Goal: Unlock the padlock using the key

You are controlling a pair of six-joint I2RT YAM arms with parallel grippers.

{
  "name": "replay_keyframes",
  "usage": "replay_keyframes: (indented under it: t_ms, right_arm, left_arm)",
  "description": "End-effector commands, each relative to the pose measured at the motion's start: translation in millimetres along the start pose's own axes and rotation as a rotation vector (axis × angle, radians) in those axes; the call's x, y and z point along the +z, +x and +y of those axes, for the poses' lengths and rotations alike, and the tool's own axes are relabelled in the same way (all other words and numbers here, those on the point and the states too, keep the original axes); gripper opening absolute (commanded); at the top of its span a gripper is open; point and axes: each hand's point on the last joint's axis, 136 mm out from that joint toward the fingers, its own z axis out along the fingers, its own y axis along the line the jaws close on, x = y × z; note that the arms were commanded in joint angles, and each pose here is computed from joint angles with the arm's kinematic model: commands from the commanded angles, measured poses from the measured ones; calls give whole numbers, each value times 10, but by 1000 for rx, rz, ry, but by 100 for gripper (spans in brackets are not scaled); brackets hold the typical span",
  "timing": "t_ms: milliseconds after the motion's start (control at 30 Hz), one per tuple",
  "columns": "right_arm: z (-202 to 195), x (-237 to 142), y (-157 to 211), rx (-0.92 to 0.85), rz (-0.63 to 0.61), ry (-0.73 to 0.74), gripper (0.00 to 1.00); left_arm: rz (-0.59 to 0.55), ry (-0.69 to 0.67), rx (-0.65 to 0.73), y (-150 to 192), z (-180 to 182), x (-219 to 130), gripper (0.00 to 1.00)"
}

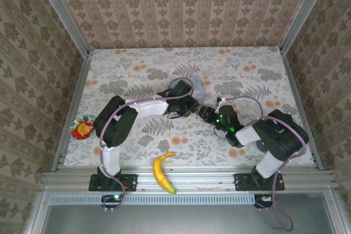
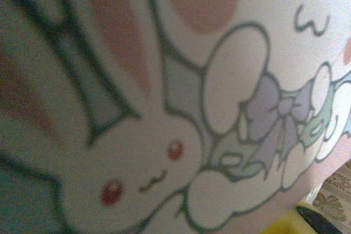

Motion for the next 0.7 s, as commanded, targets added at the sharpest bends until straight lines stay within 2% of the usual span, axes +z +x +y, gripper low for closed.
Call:
replay_keyframes:
  t_ms: [0, 133, 300, 667]
  right_arm:
    - [-82, -105, 1, -65, 11, 75, 31]
    - [-111, -216, 63, -77, 51, 102, 30]
    - [-74, -283, 222, -69, 129, 69, 29]
    - [52, -177, 234, -56, 140, -3, 25]
  left_arm:
    - [144, -119, -130, 268, 429, 73, 0]
    - [133, -115, -136, 215, 434, 89, 0]
    - [137, -102, -129, 218, 411, 109, 0]
    - [138, -96, -122, 234, 412, 93, 0]
